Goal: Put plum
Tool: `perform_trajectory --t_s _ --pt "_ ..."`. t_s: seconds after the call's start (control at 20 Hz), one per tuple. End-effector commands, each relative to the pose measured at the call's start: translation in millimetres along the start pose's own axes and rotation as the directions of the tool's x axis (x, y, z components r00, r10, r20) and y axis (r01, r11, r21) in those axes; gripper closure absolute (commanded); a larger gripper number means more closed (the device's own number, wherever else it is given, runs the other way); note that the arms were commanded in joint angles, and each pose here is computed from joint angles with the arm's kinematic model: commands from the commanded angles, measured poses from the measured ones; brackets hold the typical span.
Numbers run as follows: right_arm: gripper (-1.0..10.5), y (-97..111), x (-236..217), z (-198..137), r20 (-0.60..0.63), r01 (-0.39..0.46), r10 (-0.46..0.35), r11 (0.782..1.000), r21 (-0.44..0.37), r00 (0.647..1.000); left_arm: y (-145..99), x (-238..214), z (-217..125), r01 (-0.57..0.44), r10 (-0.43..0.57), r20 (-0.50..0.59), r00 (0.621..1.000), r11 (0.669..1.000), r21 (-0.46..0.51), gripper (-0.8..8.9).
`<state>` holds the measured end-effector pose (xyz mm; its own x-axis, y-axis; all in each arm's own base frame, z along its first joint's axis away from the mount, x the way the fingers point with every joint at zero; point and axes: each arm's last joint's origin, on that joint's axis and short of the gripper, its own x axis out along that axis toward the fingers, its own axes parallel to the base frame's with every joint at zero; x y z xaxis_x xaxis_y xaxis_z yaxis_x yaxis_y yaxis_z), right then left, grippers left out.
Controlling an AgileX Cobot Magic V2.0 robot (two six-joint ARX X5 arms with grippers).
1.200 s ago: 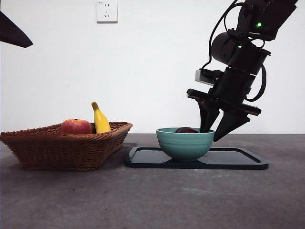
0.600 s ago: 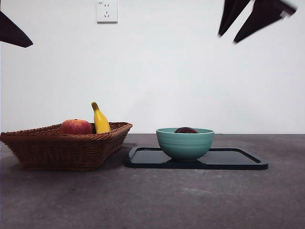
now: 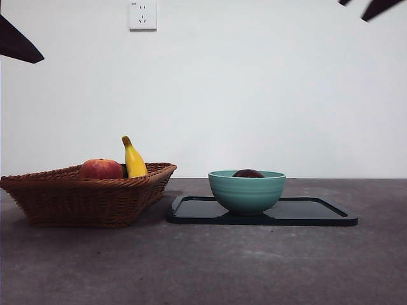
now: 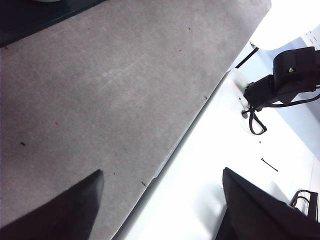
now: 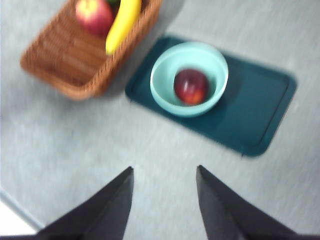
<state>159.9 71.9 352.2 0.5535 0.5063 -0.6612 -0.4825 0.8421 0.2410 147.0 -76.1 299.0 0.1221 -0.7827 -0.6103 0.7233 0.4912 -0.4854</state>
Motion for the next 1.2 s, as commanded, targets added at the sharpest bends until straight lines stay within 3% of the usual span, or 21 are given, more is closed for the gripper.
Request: perform_trajectory --t_s 0.05,0.3,0.5,1.2 --pt "7.5 3.0 -1.3 -15.1 0.031 -0.027 0.028 0.999 -0.035 0.999 -1.0 -0.1 2.9 0.01 -0.01 0.008 1.0 1.0 0.026 4.4" --pt "7.5 4.1 2.8 -58.3 0.016 -0.131 0.132 0.99 -0.053 0.991 -1.0 -0.1 2.9 0.01 -0.01 0.008 1.0 1.0 0.026 4.4" --pt "7.5 3.7 4.4 -74.2 0.005 -0.191 0.191 0.98 -0.053 0.981 -0.9 -0.1 3.1 0.009 -0.009 0.01 1.0 1.0 0.028 4.4" --pt "7.5 3.9 3.8 -74.5 0.01 -0.194 0.195 0.979 -0.055 0.981 -0.3 -0.2 7.6 0.003 -0.004 0.045 0.999 0.999 0.034 4.4"
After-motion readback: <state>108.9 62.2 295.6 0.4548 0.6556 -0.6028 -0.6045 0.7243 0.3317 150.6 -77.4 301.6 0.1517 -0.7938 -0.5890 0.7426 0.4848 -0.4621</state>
